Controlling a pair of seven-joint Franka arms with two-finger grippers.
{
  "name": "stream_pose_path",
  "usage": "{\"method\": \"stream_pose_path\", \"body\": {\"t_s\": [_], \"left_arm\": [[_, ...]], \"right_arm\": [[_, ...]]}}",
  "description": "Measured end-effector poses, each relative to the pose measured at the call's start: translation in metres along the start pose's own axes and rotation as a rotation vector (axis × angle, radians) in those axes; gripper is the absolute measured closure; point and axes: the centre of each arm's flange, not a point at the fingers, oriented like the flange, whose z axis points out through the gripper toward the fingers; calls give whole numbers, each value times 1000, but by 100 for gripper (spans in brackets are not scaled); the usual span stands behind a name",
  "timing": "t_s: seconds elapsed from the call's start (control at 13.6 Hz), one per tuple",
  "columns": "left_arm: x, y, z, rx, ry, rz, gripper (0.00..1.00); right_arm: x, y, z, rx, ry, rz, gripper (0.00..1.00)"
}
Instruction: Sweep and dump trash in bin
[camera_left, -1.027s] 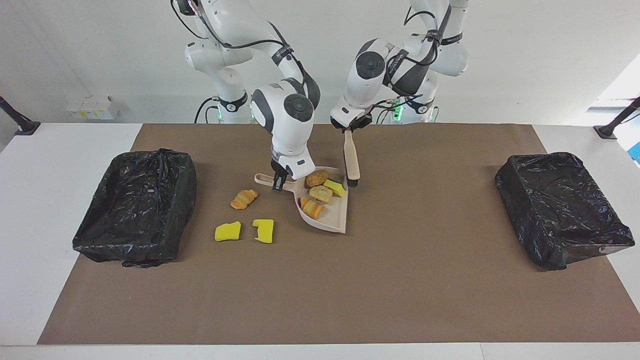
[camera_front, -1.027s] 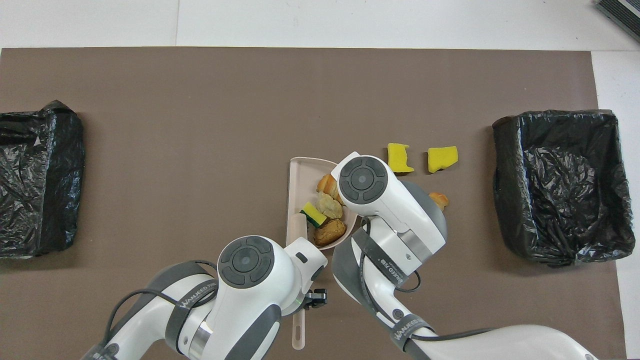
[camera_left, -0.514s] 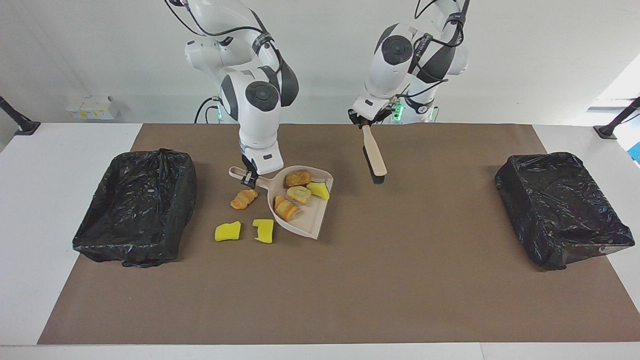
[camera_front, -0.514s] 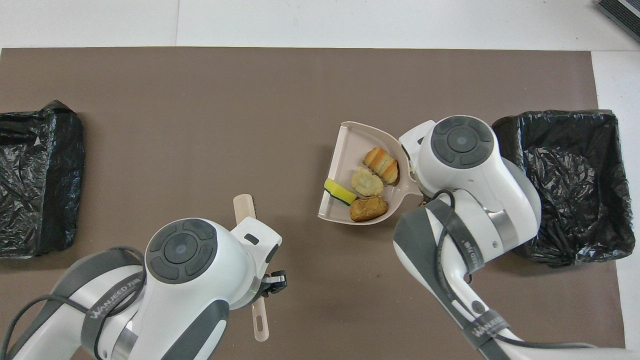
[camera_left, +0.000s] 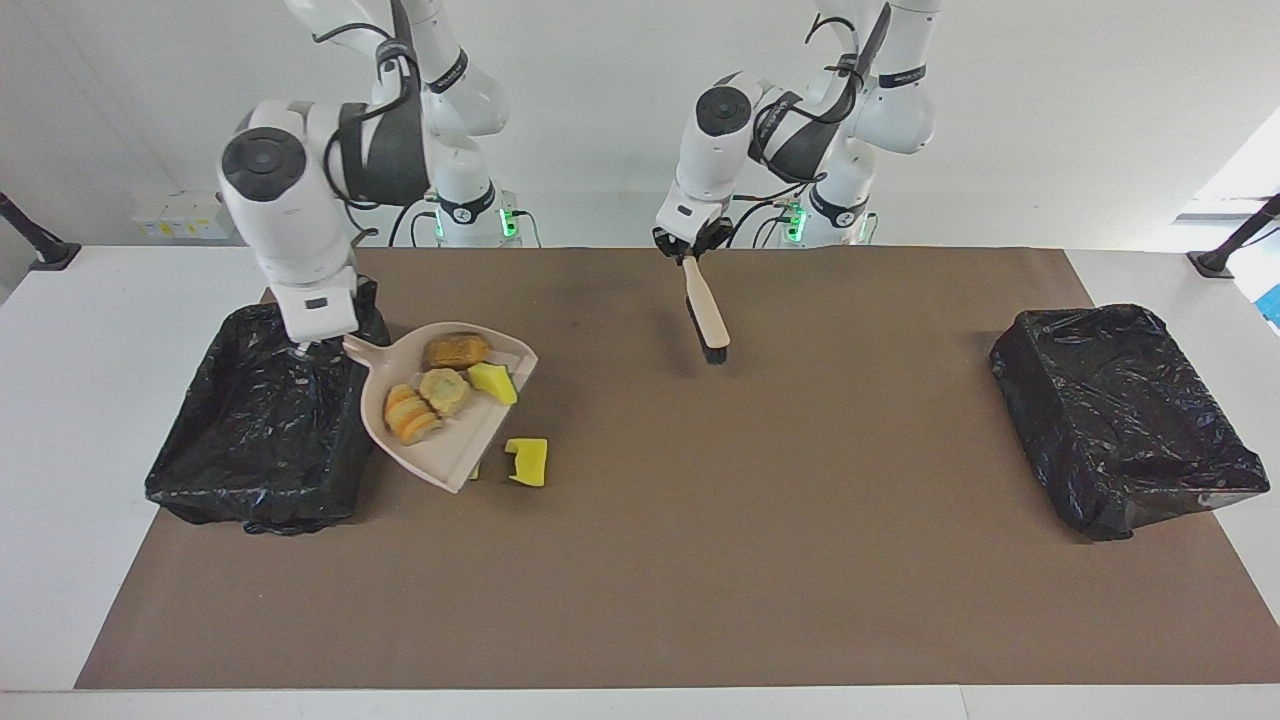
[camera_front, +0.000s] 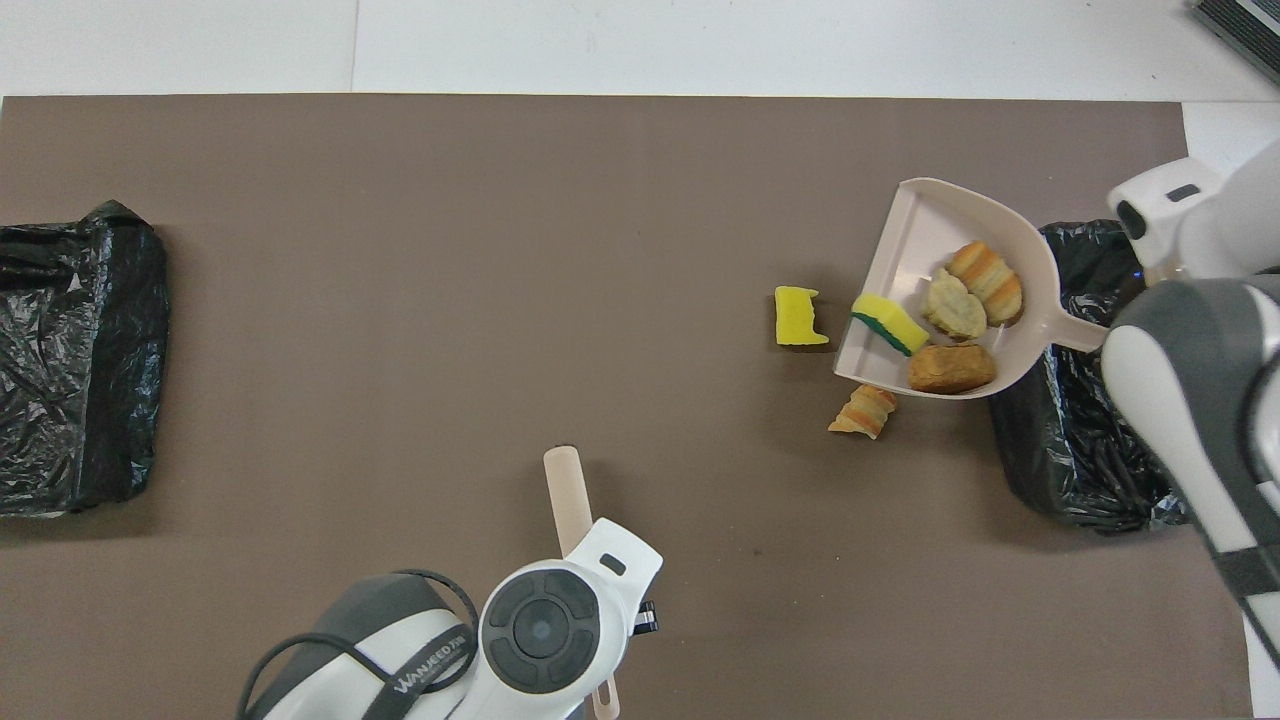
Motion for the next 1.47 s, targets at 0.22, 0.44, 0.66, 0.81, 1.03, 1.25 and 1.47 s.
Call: {"method": "stream_pose_path", "body": {"t_s": [0.22,0.44,0.66,0.81,1.03,1.25,1.47], "left_arm": [[-23,8,20,4,-1,43,74],[-29,7,31,-20,-16,39,74],[-29,-1,46,-17,-38,70,74],[-29,-4,50,-15,-41,76,74],[-21,-6,45,-24,-42,60,41],[25,-21,6,-59,-52,45,4],[80,-56,-46,-36,-57,89,0]], "right_arm": [[-117,31,16,31,26,93,68],[-193,40,24,11,-67,124,68],[-234,44,27,-21,-162,97,68],[-243,45,31,-25,-251,44,68],[-239,56,32,-120,-356,-94,68],[-224,59,32,-146,-450,-169,68],[-202,63,27,-202,-558,-262,68]]}}
